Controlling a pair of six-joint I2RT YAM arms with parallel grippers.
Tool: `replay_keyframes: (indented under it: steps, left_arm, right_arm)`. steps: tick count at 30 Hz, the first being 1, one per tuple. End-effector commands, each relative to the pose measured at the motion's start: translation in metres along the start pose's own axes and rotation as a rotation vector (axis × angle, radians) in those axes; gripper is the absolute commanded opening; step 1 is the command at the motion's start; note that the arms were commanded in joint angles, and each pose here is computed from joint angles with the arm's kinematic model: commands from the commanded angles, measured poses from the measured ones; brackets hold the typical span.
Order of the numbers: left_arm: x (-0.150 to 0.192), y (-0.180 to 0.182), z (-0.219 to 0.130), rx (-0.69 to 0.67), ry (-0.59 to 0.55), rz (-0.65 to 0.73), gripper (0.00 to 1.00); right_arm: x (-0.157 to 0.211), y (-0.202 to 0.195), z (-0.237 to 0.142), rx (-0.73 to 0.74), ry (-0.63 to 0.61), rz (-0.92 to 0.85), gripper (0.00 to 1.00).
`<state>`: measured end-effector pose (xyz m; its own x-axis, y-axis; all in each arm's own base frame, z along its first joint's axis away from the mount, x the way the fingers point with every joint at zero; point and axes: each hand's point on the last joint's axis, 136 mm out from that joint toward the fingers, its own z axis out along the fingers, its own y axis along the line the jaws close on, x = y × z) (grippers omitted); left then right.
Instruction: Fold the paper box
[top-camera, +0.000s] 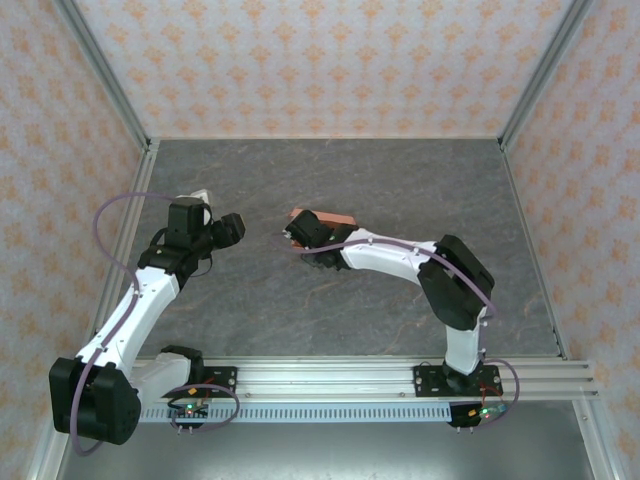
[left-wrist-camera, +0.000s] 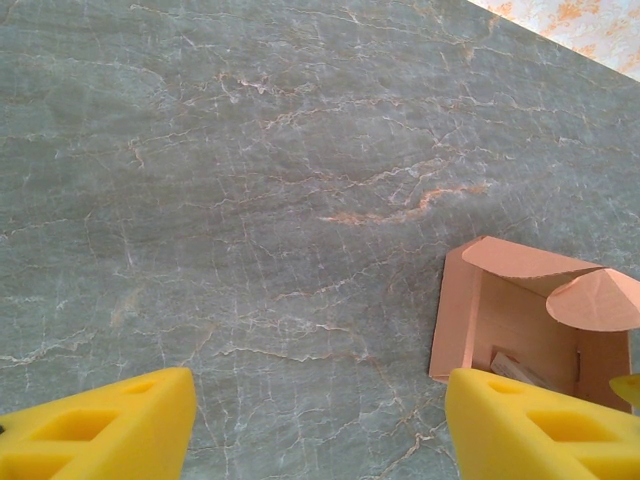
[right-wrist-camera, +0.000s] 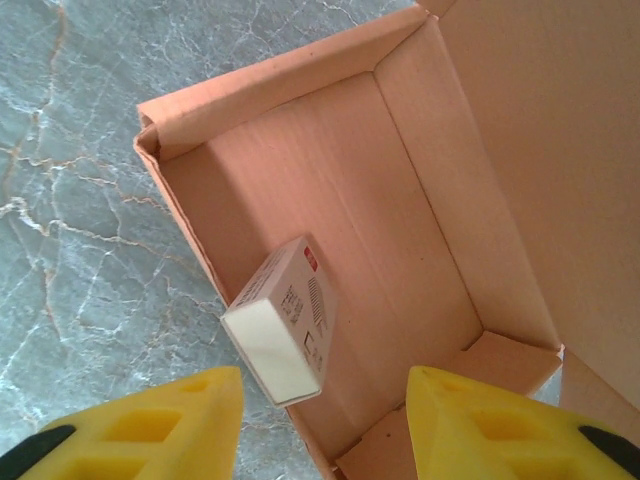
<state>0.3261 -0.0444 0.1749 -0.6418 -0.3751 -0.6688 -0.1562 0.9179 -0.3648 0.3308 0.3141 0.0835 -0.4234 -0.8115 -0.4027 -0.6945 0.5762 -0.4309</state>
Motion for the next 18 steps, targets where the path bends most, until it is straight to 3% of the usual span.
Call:
replay_keyframes:
  steps: [1, 5, 12, 18]
  left_arm:
    - [-0.005, 0.0, -0.004, -0.016, -0.027, 0.027, 0.68]
    - [-0.006, 0.001, -0.004, -0.018, -0.029, 0.027, 0.68]
    - [-0.005, 0.0, -0.004, -0.015, -0.027, 0.029, 0.68]
    - [-0.005, 0.0, -0.005, -0.015, -0.028, 0.031, 0.67]
  right_arm:
    - [0.002, -0.012, 0.0, 0.045, 0.031, -0.017, 0.47]
    - [0.002, -0.014, -0.001, 0.045, 0.037, -0.015, 0.45]
    - [-0.003, 0.003, -0.013, -0.109, -0.022, 0.025, 0.48]
    - [0.001, 0.003, -0.006, -0.109, 0.007, 0.024, 0.48]
